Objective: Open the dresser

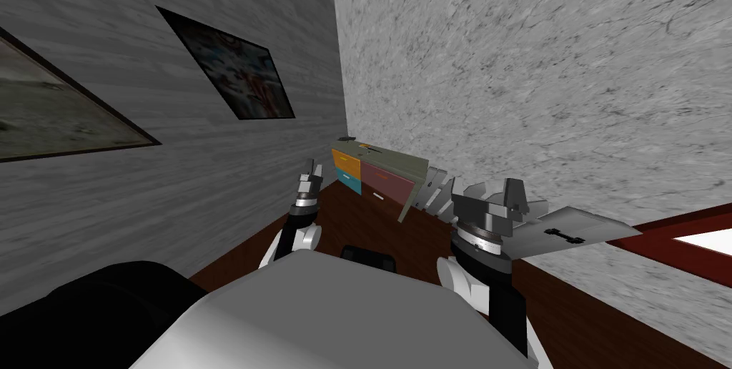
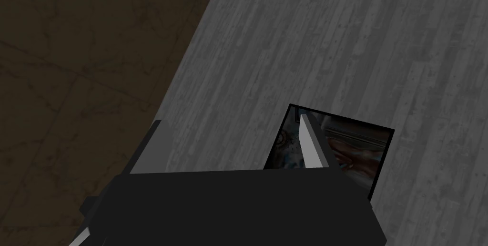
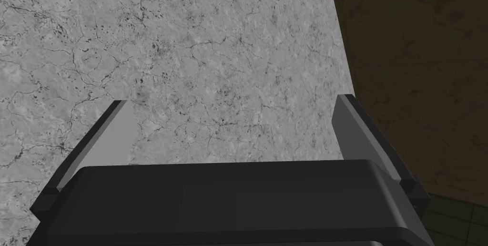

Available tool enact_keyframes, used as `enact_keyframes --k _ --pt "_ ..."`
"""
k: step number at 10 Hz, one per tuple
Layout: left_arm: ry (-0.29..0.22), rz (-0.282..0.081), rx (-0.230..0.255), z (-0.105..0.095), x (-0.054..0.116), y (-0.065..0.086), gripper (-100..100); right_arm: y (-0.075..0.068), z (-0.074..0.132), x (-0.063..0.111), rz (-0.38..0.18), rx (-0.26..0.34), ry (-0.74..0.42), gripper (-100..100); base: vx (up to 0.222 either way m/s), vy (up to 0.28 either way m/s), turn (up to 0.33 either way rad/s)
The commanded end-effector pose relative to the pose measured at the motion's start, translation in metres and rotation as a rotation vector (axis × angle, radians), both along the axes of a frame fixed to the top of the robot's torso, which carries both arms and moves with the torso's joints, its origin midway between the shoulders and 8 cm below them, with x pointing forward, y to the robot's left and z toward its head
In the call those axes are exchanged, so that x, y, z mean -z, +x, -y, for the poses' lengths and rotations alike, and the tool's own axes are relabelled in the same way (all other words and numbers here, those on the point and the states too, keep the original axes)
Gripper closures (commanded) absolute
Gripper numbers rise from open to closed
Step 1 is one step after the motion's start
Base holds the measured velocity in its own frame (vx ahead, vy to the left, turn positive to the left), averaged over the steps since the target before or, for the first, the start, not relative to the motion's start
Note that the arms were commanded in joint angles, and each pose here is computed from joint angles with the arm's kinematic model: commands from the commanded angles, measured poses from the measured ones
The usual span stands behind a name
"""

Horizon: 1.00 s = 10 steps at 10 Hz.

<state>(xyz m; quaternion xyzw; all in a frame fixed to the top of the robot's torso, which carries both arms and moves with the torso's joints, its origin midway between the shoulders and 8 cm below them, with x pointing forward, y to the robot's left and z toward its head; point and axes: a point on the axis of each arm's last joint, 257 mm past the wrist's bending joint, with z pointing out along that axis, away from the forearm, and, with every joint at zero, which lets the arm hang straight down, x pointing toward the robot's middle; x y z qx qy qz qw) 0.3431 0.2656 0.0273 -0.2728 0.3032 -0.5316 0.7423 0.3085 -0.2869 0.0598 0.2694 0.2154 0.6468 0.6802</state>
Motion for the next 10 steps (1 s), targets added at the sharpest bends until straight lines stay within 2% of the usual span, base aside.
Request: enact_keyframes --k 1,9,10 --pt "0.000 0.000 0.000 0.0000 0.0000 0.0000 0 0.0000 0.0000 0.0000 0.000 0.000 0.000 0 0.000 0.000 0.000" --pt "0.000 0.000 0.000 0.0000 -0.0002 -0.0001 0 -0.0001 0.0000 -0.0001 0.000 0.000 0.000 0 0.000 0.000 0.000" --pt "0.029 -0.015 0.020 0.0048 0.0043 0.0036 -100 -0.0001 0.0000 -0.0001 0.000 0.000 0.000 0 0.020 -0.005 -0.020"
